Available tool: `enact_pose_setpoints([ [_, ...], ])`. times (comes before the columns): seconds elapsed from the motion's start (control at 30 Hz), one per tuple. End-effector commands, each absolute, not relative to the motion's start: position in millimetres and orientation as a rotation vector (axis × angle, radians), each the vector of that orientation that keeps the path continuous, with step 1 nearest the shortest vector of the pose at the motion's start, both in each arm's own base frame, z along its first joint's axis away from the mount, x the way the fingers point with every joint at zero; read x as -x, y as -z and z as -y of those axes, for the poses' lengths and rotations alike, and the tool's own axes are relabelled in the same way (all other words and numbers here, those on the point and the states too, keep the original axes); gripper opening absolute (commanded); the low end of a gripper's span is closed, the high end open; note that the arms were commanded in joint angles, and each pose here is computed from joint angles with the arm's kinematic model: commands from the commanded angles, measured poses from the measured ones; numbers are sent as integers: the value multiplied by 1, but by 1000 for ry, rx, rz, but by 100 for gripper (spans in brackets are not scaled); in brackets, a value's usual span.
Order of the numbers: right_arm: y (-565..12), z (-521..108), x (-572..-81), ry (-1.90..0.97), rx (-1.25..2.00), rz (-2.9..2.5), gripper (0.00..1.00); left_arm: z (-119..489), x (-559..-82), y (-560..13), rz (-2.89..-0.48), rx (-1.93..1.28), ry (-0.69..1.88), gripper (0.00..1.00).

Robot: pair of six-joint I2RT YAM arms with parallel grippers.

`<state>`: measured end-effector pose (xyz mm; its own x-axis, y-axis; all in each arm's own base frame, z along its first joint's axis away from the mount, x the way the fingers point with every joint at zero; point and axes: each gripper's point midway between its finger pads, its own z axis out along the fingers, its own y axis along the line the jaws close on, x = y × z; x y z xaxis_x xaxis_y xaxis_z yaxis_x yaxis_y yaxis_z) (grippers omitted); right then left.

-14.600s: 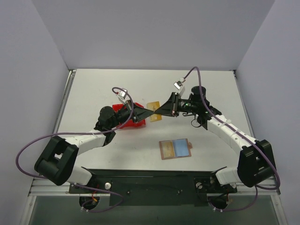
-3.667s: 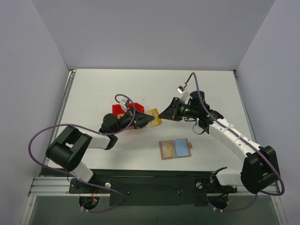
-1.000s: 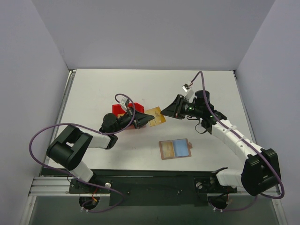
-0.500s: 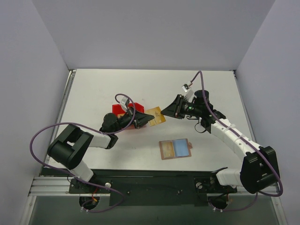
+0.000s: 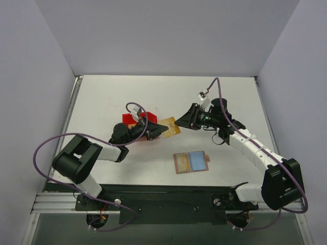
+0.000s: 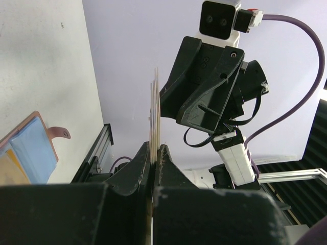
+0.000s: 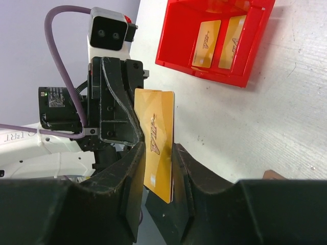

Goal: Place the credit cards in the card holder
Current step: Place the credit card in the storage box.

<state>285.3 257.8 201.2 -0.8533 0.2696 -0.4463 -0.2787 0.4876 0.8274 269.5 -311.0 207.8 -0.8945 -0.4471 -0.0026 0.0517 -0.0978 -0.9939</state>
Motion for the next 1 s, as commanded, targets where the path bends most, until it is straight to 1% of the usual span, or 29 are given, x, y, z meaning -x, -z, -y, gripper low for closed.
enact_pose_setpoints([
  [0.0, -210, -266, -279, -1390, 82, -2190, 24, 312, -254, -266, -1592, 185, 2172, 0],
  [0.1, -211, -267, -279, -1394, 86, -2191, 24, 312, -255, -267, -1589, 187, 2171, 0],
  [0.17, -210, -268, -279, -1394, 88, -2194, 20, 312, -255, -267, -1588, 184, 2172, 0],
  [0.23, -210, -267, -279, -1394, 88, -2194, 16, 312, -255, -266, -1590, 185, 2171, 0],
  [0.3, -210, -267, -279, -1393, 90, -2193, 9, 312, -255, -265, -1593, 188, 2171, 0],
  [0.33, -211, -267, -279, -1393, 91, -2190, 2, 312, -255, -265, -1593, 189, 2172, 0],
  [0.37, -211, -267, -278, -1394, 90, -2191, 0, 312, -255, -265, -1594, 190, 2173, 0],
  [0.6, -215, -263, -279, -1365, 82, -2165, 0, 312, -255, -264, -1593, 193, 2180, 1],
  [0.8, -216, -258, -280, -1335, 63, -2157, 0, 311, -255, -264, -1592, 201, 2181, 9],
  [0.97, -215, -255, -281, -1322, 52, -2158, 0, 312, -254, -264, -1592, 198, 2184, 13],
])
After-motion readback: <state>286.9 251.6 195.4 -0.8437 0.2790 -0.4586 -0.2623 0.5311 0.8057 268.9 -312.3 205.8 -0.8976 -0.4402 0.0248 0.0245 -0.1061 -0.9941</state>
